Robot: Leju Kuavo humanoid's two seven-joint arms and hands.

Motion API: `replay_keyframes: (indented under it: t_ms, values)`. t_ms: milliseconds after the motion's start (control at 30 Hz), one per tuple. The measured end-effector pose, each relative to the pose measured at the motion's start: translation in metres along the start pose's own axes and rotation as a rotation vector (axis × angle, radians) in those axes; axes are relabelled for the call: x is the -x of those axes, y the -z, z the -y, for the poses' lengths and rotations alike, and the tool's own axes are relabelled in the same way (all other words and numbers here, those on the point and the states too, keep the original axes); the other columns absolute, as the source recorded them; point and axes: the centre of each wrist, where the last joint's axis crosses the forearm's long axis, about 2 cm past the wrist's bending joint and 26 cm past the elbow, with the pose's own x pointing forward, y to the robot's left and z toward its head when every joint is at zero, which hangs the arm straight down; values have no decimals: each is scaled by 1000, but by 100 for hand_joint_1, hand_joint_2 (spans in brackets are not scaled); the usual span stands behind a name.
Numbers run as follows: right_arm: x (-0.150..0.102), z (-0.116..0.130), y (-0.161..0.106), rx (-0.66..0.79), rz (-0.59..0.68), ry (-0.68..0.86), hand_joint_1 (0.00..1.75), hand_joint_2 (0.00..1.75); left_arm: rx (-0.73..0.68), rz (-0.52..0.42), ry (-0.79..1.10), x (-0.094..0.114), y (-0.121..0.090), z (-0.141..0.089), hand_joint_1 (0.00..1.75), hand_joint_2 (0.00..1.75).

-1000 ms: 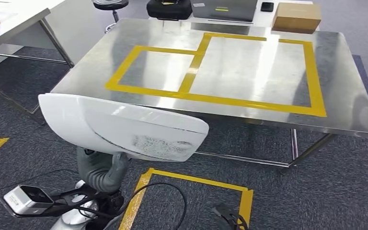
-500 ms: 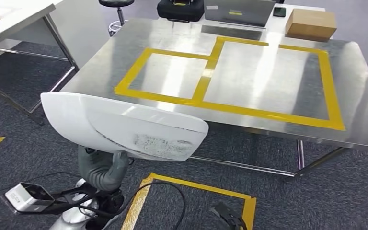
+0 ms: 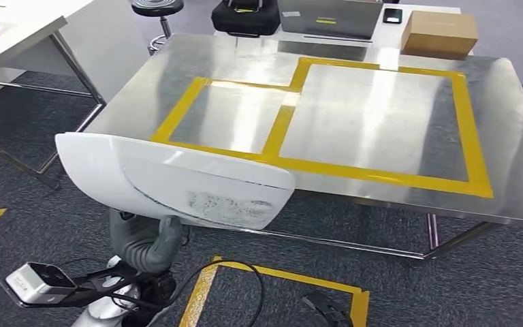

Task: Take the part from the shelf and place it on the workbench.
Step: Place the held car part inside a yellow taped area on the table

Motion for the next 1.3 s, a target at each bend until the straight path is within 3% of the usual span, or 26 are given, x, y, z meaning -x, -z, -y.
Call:
replay_keyframes:
  t_ms: [1300]
  values:
    - [4,-1,1,-16,-7,73,0,0,18,-30,45,6,-6,-1,175,175]
